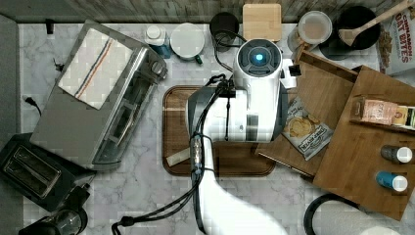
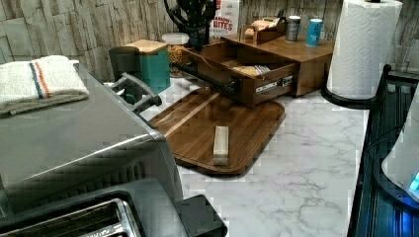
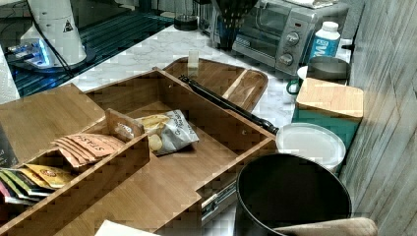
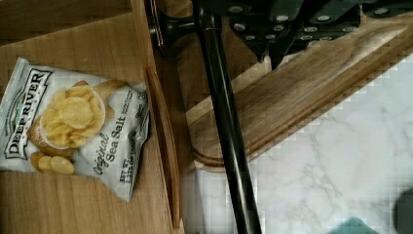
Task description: Close the drawer.
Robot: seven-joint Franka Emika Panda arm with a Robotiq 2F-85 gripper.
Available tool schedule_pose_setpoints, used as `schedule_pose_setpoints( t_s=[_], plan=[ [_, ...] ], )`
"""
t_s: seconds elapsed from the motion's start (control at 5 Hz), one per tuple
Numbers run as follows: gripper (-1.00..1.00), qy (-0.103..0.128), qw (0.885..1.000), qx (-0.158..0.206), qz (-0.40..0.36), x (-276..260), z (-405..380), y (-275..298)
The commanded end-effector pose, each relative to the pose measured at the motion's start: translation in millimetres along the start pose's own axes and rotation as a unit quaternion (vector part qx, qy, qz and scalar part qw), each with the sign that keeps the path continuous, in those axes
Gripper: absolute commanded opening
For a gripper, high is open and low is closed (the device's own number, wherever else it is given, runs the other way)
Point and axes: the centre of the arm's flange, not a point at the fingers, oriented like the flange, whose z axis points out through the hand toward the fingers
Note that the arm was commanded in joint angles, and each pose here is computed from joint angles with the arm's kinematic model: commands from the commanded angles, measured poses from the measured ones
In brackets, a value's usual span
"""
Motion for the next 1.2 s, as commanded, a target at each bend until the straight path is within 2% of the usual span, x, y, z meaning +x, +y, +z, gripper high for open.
schedule_pose_setpoints(
  t_s=[0.2,0.4,0.6,0.8,1.0,1.2],
  plan=[
    [-1.00,0.074,0.997,0.036,-0.002,27.3,-38.1,-46.7],
    [-1.00,0.096,0.995,0.023,-0.028,39.5,-15.9,-45.8],
    [-1.00,0.110,0.993,0.030,-0.044,45.7,6.6,-36.4],
    [-1.00,0.111,0.993,0.019,-0.041,53.6,30.8,-37.1],
    [-1.00,0.081,0.996,0.026,-0.026,61.1,50.4,-25.6],
    [-1.00,0.075,0.997,0.027,-0.017,62.1,67.4,-23.0]
  ],
)
